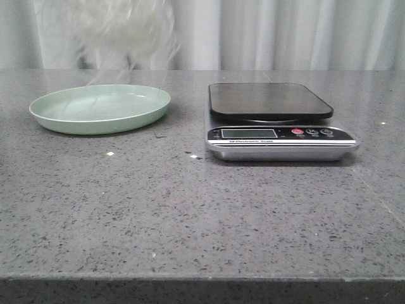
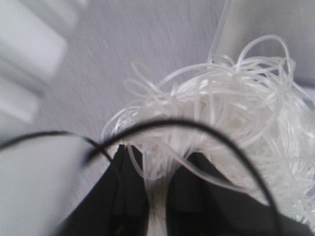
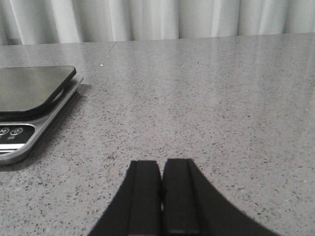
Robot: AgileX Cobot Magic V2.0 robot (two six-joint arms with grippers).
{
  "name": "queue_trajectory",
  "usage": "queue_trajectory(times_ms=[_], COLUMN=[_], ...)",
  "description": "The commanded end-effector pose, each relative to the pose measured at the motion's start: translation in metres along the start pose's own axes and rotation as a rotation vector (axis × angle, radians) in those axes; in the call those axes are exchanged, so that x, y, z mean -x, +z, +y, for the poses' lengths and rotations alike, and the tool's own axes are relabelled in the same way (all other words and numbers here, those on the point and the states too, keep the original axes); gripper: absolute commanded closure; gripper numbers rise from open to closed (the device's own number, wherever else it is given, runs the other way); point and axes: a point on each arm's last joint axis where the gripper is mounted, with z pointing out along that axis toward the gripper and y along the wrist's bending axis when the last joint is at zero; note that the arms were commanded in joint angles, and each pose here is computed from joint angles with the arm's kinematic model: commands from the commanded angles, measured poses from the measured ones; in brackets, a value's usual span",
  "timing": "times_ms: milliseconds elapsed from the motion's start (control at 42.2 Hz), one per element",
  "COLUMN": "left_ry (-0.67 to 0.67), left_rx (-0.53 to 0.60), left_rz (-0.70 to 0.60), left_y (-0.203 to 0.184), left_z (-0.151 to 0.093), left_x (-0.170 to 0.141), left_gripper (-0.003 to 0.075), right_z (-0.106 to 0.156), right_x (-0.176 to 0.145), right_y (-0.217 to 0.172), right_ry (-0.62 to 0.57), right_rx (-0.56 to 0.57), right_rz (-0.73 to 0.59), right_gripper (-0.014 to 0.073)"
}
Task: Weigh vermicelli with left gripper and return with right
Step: 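Carry the vermicelli with the left gripper over the scale and lower it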
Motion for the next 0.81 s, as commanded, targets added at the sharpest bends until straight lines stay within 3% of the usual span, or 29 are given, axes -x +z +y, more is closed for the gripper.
queue_trajectory(times_ms=[0,332,782], left_ry=[0.003,0.102,0.083], left_rx=[0.070,0.074,-0.059], left_rz=[-0.238,-0.423,-0.266], left_y=[-0.037,0.003,0.103], left_z=[-0.007,-0.055,-0.068], left_x=[0.055,0.127,0.102], left_gripper=[0.0577,0.0577,0.0577], right_z=[0.001,0.001,0.001], right_x=[0.011,0.011,0.011], right_y=[-0.002,-0.002,-0.002], right_ry=[0.000,0.000,0.000], right_rx=[0.006,0.006,0.006], right_rz=[-0.101,-0.101,-0.101], right_gripper=[0.0444,0.0444,0.0444])
